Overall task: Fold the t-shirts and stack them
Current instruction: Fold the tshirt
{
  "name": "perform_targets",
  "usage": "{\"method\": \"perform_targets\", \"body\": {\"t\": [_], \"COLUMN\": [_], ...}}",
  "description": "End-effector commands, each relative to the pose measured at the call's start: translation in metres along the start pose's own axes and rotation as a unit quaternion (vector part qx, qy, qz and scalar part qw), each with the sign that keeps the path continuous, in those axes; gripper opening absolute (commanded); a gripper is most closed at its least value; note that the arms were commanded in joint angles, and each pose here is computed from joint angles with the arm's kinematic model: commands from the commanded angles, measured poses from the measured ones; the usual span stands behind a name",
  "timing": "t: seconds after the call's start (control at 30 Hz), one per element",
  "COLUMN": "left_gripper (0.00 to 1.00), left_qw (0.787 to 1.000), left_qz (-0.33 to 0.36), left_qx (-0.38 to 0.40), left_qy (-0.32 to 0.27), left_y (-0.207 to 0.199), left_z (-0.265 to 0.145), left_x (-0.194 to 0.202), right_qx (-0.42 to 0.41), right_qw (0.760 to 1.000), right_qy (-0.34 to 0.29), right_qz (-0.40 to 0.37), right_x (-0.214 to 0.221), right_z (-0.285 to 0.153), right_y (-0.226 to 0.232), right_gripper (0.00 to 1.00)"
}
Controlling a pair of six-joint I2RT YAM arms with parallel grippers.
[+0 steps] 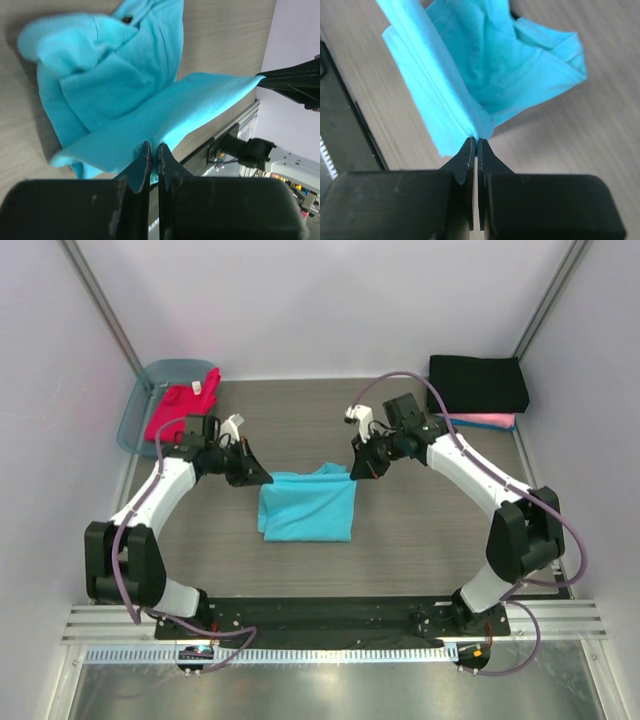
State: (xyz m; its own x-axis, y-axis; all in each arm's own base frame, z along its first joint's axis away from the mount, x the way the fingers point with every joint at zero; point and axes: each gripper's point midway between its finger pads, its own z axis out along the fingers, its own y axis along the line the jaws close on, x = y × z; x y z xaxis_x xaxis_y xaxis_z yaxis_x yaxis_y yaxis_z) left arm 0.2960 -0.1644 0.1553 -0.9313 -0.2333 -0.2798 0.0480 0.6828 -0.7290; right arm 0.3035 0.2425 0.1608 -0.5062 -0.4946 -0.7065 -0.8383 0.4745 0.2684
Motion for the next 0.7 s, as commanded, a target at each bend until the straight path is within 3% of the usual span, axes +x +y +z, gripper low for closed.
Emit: {"method": "perform_targets", "body": {"t": [0.0, 0.33, 0.67], "left_gripper": [0.00, 0.00, 0.00], "left_qw": [0.999, 0.998, 0.996], "left_qz": [0.032, 0.031, 0.022], "left_qx": [0.004, -0.039, -0.085], "left_qy": [-0.033, -0.030, -0.030], "left_y": [-0.003, 0.034, 0.065], "left_z": [0.006, 0.044, 0.067], "left_x": [-0.039, -0.097, -0.118], "right_qx": [0.029, 0.039, 0.047], "right_qw": [0.999, 0.999, 0.999], "right_qy": [-0.029, -0.002, -0.007], "right_qz": [-0.032, -0.019, 0.006], "right_x": [-0.034, -0.045, -0.054], "right_z": [-0.004, 0.060, 0.098], "right_y": [-0.025, -0.100, -0.140], "right_gripper": [0.01, 0.01, 0.01]}}
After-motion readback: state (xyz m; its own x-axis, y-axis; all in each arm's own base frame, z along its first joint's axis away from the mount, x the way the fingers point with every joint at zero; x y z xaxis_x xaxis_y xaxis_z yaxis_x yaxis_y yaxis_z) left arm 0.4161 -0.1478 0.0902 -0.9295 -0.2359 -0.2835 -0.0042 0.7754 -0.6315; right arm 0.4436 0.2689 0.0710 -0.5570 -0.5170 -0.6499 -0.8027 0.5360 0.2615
